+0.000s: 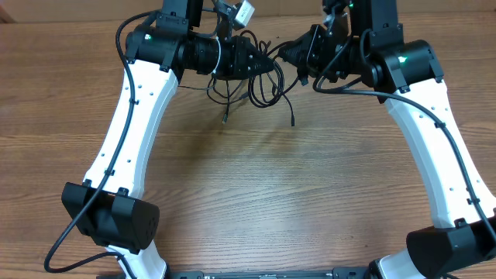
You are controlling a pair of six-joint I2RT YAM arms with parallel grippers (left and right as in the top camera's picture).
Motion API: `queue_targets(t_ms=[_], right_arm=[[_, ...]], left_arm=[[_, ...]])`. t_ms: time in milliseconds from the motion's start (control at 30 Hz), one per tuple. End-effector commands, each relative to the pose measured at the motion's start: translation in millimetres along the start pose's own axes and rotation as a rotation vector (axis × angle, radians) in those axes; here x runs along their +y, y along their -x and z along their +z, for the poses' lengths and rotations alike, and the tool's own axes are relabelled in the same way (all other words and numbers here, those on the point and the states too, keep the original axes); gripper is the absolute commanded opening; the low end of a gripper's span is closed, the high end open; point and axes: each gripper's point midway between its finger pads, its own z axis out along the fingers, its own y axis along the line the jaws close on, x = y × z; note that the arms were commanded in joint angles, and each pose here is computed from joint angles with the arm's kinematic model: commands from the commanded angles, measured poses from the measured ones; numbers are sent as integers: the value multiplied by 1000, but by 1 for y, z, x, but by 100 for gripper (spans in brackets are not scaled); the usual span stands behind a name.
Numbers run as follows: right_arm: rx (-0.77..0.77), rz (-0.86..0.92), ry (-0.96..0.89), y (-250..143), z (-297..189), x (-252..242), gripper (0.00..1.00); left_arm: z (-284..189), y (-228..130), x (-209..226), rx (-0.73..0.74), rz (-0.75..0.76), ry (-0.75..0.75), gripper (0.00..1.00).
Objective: Untangle cables
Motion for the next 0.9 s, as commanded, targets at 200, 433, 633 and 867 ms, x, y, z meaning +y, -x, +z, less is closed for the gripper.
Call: queue_targets(t_ms=[200, 433, 633, 867], right_arm=[[14, 142, -90, -7, 18, -35, 4], [124, 135, 18, -29, 32, -27, 4], [209, 62, 139, -52, 44, 2, 4], [207, 122, 166, -47, 63, 6, 4]], left_arm=[[-10, 0, -44, 13, 132, -260, 5], [-14, 6, -40, -11, 145, -251, 4], [-15, 13, -42, -31, 158, -255, 5], [-16, 17, -48, -32, 117, -281, 5]])
